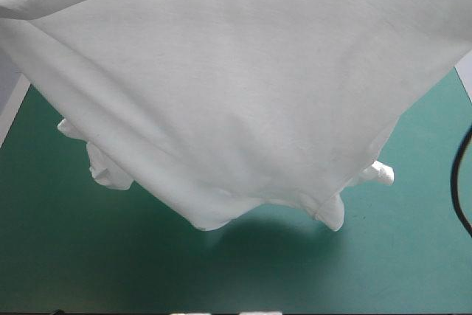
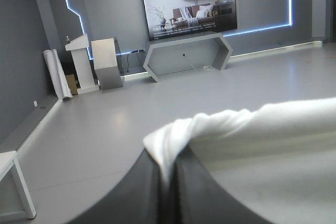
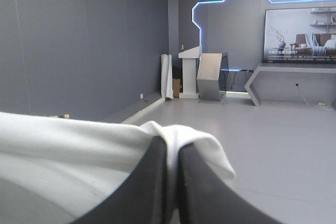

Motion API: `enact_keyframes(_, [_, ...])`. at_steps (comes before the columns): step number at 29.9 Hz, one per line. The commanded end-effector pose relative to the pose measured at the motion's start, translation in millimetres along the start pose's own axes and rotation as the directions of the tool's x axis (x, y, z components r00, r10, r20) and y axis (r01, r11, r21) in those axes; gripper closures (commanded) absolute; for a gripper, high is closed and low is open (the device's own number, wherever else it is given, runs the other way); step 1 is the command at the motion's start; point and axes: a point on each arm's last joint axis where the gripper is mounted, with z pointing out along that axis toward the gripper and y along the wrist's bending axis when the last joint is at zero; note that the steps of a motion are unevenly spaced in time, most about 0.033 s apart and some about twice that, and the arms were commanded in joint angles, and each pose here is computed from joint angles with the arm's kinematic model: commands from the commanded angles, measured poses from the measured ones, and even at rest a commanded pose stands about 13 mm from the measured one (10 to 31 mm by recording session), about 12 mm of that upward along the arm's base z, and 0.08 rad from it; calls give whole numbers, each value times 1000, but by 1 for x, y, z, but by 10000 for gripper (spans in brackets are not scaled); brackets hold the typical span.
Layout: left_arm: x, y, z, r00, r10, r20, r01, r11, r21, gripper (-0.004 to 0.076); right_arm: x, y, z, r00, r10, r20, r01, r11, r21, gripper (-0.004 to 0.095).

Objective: Fold the cloth

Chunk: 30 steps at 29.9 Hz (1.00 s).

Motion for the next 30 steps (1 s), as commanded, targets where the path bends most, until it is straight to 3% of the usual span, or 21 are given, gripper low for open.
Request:
enact_keyframes(1, [0, 8, 18, 998, 64, 8, -62, 988, -144, 734, 6, -15, 35, 996, -89, 29, 85, 990, 116, 926])
enact_keyframes(6, [22, -23, 92, 997, 51, -52, -54, 998, -44, 734, 39, -24, 107, 998, -49, -28, 51, 995, 85, 926])
enact_keyframes(13, [55, -55, 179, 994, 93, -57, -94, 995, -14, 734, 80, -34, 190, 998, 49, 49, -51, 998, 28, 926])
enact_keyframes(17, [49, -46, 184, 994, 108, 35, -105, 992, -62, 734, 66, -34, 193, 977, 13, 214, -19, 999, 29, 926])
enact_keyframes(22, [31, -11, 159, 988, 120, 95, -101, 977, -189, 734, 35, -31, 169, 954, -81, 289, 63, 996, 69, 926])
enact_keyframes(26, [35, -1, 158, 990, 132, 51, -120, 974, -191, 734, 40, -32, 168, 970, -107, 220, 91, 992, 82, 926])
enact_keyframes(30, [70, -4, 190, 991, 55, -119, -68, 992, -102, 734, 79, -39, 194, 993, -116, -38, 118, 989, 85, 926])
